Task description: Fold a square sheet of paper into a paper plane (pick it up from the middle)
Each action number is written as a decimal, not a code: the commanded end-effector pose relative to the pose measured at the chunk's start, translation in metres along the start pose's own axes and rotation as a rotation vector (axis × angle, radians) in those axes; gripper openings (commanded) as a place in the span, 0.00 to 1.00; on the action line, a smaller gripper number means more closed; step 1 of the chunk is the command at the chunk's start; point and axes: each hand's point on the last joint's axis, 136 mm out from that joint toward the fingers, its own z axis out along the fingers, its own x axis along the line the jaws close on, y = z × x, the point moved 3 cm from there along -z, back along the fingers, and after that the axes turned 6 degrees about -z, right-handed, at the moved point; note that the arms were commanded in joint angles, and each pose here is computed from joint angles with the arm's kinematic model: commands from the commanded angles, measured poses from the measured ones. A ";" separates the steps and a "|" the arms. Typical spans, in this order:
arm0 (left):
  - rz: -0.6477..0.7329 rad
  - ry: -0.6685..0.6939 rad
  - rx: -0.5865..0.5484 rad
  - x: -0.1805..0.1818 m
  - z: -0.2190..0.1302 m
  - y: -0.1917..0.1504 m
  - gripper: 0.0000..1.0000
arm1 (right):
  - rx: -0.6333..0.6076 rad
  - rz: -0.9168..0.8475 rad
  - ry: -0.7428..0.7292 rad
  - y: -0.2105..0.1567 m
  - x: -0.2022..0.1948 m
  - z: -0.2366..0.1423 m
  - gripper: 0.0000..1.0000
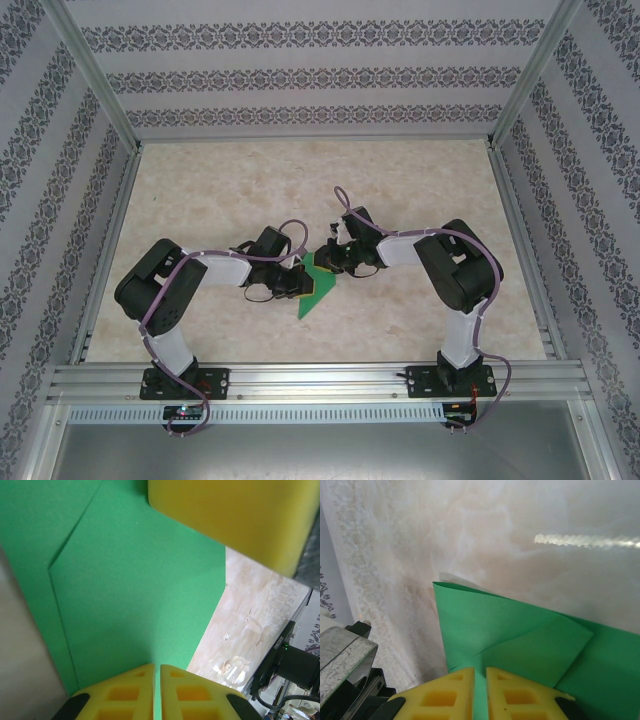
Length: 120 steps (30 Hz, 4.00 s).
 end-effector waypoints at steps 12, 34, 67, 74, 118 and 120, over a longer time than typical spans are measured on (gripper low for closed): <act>-0.052 0.099 0.176 0.051 0.001 -0.053 0.08 | 0.058 0.031 -0.171 -0.028 -0.044 0.010 0.12; 0.022 0.152 0.264 0.055 -0.008 -0.094 0.13 | 0.052 0.026 -0.177 -0.027 -0.044 0.010 0.11; -0.007 0.154 0.228 0.063 0.001 -0.118 0.12 | 0.060 0.023 -0.186 -0.031 -0.045 0.012 0.11; 0.003 0.123 0.232 0.059 -0.010 -0.127 0.11 | 0.063 0.023 -0.182 -0.031 -0.046 0.012 0.11; 0.122 0.309 -0.110 -0.005 -0.034 0.021 0.39 | -0.052 0.030 -0.149 -0.042 -0.011 -0.033 0.44; 0.121 0.324 -0.098 -0.002 -0.031 0.020 0.39 | -0.046 0.029 -0.136 -0.043 -0.009 -0.031 0.43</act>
